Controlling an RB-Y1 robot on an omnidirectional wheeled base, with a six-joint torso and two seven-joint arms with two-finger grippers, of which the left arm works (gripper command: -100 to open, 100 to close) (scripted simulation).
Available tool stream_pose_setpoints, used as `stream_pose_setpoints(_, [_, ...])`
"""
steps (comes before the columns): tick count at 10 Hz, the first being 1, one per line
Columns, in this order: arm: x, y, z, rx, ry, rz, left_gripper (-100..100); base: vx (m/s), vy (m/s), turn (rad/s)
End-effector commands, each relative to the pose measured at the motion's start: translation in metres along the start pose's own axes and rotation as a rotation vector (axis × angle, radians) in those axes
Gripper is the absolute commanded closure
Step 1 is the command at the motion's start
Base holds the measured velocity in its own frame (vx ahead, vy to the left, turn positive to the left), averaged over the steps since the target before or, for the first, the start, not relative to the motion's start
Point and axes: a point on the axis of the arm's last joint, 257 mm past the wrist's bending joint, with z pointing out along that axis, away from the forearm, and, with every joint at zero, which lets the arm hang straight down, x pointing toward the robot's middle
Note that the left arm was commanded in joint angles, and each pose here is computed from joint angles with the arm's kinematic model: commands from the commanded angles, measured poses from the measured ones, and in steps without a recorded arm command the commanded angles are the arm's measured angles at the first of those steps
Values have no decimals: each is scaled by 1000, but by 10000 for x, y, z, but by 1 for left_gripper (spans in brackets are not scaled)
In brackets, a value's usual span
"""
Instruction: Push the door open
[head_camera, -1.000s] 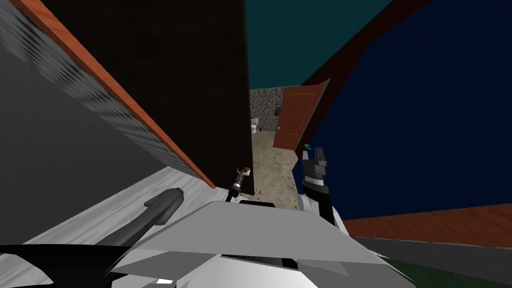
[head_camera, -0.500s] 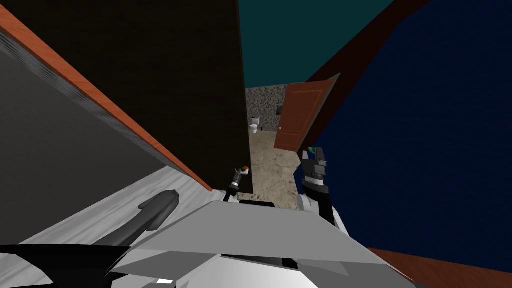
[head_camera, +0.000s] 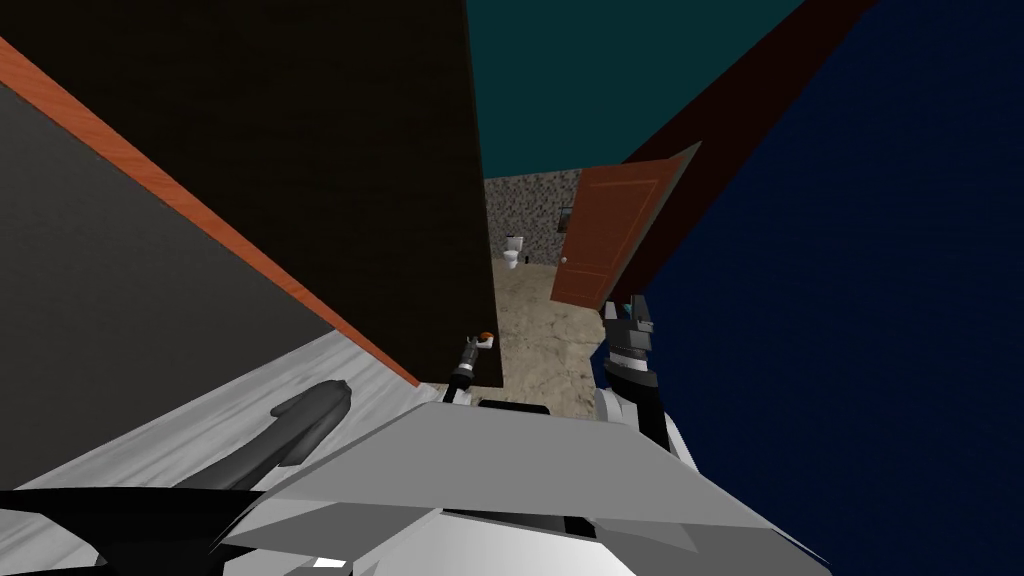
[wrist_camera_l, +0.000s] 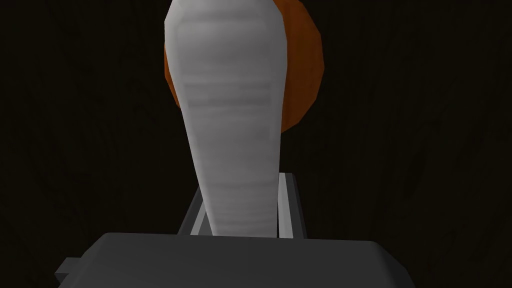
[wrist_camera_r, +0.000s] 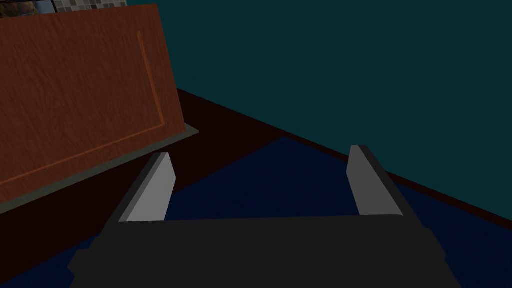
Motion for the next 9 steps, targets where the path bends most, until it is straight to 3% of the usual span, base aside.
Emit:
stream_pose_setpoints(1, [-169,-48,39,13,-36,5,100,187,-99,71])
stream_pose_setpoints(9, [-419,-18,56,5,-150,-41,100,188,-99,81])
